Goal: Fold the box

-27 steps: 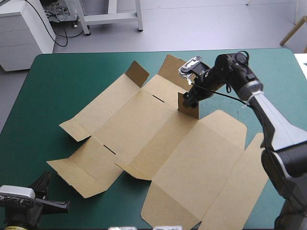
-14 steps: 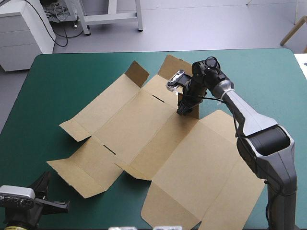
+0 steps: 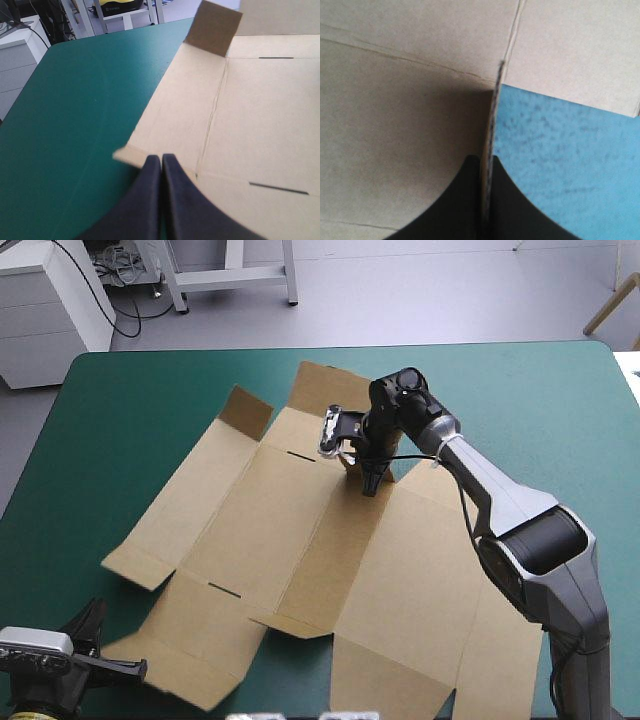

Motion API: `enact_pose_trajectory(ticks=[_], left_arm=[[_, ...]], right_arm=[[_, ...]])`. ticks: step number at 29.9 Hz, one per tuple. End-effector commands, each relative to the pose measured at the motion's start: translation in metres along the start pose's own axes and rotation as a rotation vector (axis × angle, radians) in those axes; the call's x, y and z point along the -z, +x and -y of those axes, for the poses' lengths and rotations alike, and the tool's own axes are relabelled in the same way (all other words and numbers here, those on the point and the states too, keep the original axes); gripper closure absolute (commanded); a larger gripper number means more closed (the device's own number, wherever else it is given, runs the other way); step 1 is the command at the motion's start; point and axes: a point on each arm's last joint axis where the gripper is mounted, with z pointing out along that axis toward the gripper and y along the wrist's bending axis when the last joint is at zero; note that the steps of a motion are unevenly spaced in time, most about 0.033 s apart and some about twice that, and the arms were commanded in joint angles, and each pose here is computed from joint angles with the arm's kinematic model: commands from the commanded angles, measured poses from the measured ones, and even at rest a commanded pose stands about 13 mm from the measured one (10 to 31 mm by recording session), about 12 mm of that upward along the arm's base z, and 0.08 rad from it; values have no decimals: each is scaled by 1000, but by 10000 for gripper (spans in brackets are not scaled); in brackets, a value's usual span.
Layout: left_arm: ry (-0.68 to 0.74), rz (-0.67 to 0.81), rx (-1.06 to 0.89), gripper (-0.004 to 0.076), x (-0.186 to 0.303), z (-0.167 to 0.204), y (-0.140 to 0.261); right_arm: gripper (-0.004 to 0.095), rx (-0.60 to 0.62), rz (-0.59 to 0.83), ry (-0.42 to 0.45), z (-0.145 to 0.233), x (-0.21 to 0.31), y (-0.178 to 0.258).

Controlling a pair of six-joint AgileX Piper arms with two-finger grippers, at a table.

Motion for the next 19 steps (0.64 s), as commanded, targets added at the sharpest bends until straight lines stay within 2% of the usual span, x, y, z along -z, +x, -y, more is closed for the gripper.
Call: enact_pose_trajectory(ticks=[1, 4, 7, 19], left_arm=[[0, 81, 15, 734, 2, -1, -13], [0, 81, 15, 734, 2, -1, -13], [0, 81, 15, 734, 2, -1, -13], [-2, 81, 13, 734, 2, -1, -13]], right_arm=[[928, 173, 102, 110, -6, 40, -25], [928, 284, 141, 143, -13, 42, -41], [928, 316, 182, 156, -18, 40, -53], [928, 258, 140, 216, -9, 11, -55]])
